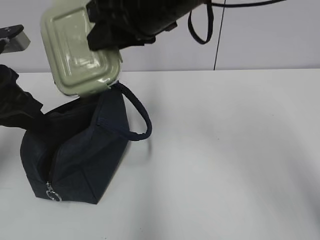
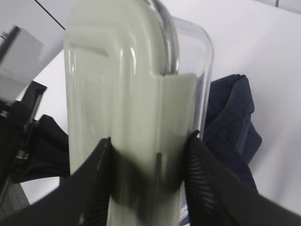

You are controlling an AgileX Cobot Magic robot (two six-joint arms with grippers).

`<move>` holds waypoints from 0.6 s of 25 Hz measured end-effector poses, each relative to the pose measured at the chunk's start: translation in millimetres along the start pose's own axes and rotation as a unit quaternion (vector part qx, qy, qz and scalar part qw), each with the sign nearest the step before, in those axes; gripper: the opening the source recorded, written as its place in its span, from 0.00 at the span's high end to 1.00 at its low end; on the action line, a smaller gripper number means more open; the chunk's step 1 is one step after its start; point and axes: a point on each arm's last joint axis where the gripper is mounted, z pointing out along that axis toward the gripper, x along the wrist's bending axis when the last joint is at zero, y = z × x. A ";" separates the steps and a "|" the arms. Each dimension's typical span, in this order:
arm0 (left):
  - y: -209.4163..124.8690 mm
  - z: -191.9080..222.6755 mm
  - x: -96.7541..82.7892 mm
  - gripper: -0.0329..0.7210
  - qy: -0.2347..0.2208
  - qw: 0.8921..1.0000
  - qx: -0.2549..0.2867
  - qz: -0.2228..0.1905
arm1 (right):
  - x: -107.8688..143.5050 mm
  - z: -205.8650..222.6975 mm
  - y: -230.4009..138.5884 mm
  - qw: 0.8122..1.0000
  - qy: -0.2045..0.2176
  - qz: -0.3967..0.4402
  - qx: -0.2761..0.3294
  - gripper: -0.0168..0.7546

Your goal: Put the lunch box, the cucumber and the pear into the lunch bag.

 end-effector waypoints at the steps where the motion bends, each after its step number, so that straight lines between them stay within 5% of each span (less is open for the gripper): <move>1: 0.2 0.0 0.1 0.96 0.001 1.000 -0.001 -0.001 | -3.2 7.9 -3.5 1.000 -0.001 0.003 0.007 0.58; 15: 6.3 -0.3 3.0 0.96 0.016 0.999 -0.035 -0.021 | -23.9 40.4 -27.0 0.997 -0.026 -0.021 0.075 0.58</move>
